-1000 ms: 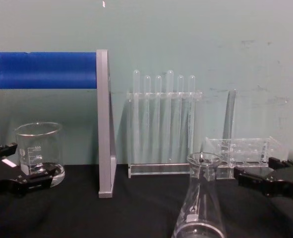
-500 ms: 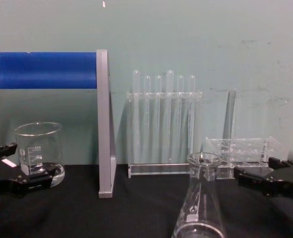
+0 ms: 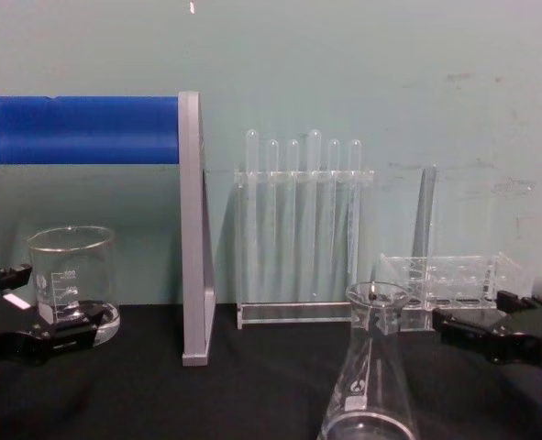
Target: Grasp the erlenmeyer flask with one hand, shake it three times, then place it back.
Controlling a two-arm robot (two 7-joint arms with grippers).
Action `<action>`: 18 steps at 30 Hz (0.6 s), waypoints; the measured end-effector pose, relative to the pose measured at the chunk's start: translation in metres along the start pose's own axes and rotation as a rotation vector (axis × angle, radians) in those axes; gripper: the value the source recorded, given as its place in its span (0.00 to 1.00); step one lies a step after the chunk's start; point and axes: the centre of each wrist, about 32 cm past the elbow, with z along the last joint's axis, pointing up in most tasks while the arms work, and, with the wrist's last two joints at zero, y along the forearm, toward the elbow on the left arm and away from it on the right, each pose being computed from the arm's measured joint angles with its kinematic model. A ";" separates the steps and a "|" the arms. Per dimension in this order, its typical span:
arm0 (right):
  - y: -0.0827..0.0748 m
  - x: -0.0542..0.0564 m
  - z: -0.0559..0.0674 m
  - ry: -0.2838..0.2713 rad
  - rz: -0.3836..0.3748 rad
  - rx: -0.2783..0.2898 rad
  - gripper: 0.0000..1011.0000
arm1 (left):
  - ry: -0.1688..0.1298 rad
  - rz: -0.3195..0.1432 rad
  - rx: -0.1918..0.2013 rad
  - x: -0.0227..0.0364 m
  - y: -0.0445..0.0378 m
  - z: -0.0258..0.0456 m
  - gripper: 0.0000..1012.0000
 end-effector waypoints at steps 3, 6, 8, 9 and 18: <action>0.000 0.000 0.000 0.000 0.000 0.000 0.99 | 0.000 0.000 0.000 0.0000 0.0000 0.0000 0.99; 0.000 0.000 0.000 0.000 0.000 0.000 0.99 | 0.000 0.000 0.000 0.0000 0.0000 0.0000 0.99; 0.000 0.000 0.000 0.000 0.000 0.000 0.99 | 0.000 0.000 0.000 0.0000 0.0000 0.0000 0.99; 0.000 0.000 0.000 0.000 0.000 0.000 0.99 | 0.000 0.000 0.000 0.0000 0.0000 0.0000 0.99; 0.000 0.000 0.000 0.000 0.000 0.000 0.99 | 0.000 0.000 0.000 0.0000 0.0000 0.0000 0.99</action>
